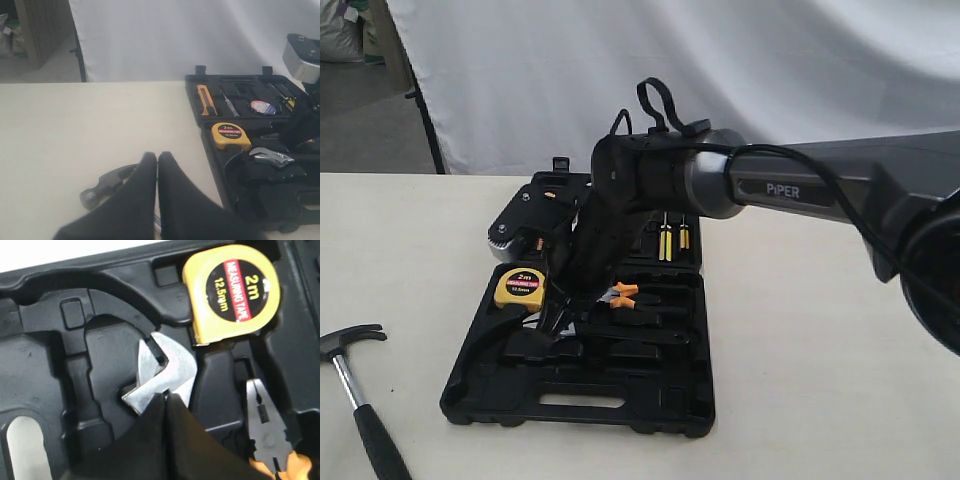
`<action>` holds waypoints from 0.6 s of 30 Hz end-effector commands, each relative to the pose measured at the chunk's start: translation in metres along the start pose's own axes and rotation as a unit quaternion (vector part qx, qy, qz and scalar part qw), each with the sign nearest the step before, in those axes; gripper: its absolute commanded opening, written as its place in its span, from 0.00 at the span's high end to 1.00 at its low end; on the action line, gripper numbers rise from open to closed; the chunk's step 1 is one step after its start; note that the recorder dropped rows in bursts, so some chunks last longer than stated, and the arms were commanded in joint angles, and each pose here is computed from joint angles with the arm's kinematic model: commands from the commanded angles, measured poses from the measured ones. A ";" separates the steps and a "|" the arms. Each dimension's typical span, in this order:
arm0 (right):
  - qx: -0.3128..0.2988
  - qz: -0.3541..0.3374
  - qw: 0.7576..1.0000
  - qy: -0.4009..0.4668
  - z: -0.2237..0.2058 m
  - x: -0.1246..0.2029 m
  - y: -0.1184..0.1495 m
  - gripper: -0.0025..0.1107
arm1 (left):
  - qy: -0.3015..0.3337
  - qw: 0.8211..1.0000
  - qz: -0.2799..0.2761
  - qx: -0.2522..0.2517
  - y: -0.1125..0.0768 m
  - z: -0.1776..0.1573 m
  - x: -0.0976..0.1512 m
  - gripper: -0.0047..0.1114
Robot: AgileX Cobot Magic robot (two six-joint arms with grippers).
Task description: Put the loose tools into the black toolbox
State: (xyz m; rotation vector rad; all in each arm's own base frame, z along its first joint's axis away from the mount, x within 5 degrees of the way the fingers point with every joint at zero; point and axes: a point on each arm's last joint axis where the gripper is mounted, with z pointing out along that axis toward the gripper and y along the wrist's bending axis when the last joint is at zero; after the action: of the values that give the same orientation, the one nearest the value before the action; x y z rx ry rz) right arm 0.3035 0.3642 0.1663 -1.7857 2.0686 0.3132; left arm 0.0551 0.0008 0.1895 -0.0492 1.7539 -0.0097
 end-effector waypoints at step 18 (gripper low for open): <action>-0.006 0.001 1.000 0.007 0.000 0.002 0.000 0.98 | -0.001 1.000 -0.001 0.003 0.000 0.000 0.001 0.95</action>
State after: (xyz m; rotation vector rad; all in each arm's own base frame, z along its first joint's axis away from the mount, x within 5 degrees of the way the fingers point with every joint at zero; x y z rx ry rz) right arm 0.3030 0.3639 0.1643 -1.7940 2.0768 0.3137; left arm 0.0551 0.0008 0.1895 -0.0492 1.7539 -0.0097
